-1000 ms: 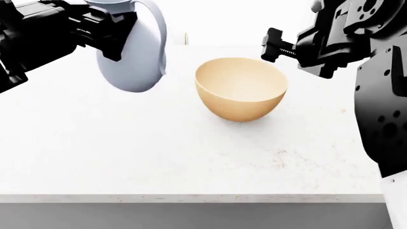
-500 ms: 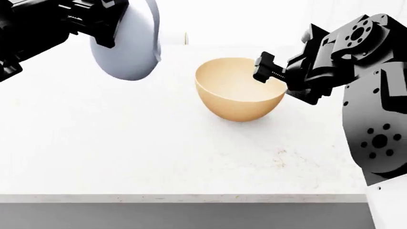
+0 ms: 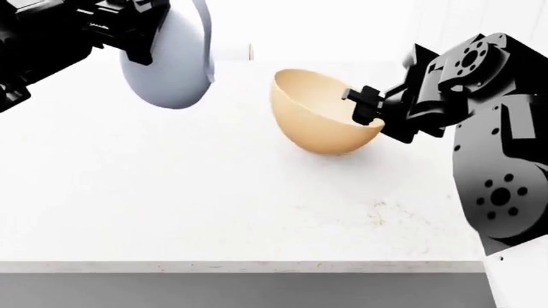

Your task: Pick the pitcher and bowl and place them in the sink. Then turn on the water.

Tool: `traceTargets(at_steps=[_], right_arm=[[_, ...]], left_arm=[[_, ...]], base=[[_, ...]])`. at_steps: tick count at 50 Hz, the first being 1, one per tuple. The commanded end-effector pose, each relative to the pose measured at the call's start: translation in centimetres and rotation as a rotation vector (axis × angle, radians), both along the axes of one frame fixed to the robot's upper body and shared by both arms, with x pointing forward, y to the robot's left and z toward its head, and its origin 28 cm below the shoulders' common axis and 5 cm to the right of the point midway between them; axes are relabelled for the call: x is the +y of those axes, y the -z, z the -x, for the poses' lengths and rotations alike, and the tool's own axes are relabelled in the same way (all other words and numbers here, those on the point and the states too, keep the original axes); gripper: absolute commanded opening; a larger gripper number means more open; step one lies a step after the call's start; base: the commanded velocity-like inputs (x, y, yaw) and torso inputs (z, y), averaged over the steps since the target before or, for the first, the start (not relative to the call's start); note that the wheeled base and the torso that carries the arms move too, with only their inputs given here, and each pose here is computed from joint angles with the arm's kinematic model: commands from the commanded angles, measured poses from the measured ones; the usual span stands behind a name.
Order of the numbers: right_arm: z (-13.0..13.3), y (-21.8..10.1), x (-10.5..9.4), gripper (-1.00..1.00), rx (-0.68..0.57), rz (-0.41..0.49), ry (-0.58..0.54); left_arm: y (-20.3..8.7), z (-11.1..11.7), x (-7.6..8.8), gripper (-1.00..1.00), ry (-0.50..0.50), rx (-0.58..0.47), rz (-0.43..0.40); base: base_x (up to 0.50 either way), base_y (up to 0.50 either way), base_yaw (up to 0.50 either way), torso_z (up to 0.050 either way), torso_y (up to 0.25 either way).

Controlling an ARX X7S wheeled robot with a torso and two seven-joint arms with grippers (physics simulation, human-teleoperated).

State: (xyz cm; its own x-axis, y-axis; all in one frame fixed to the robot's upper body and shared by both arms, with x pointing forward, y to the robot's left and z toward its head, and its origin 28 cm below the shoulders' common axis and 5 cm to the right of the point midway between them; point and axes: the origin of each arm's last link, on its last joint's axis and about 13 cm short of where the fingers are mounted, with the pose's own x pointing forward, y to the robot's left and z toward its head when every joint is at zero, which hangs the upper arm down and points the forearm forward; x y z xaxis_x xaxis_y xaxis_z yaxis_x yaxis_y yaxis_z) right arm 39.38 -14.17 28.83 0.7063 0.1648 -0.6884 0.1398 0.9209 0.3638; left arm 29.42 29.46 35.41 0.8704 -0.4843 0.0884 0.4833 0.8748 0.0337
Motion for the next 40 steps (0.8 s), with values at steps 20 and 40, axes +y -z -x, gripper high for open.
traceTargets(at_steps=[20,40], right_arm=[[-0.4,-5.3,0.2,-1.0,-0.282,0.043,-0.089],[2.7,-7.0,-1.2,-1.0,-0.525,0.154,-0.008]], left_arm=[[-0.7,-0.2,0.1,-1.0,-0.015,-0.044,0.039],[-2.5,1.1,0.7,-1.0,-0.076,-0.066,0.062]], base=[[0.0,0.0,0.0,0.0,0.0],[0.0,0.0,0.0,0.0,0.001]])
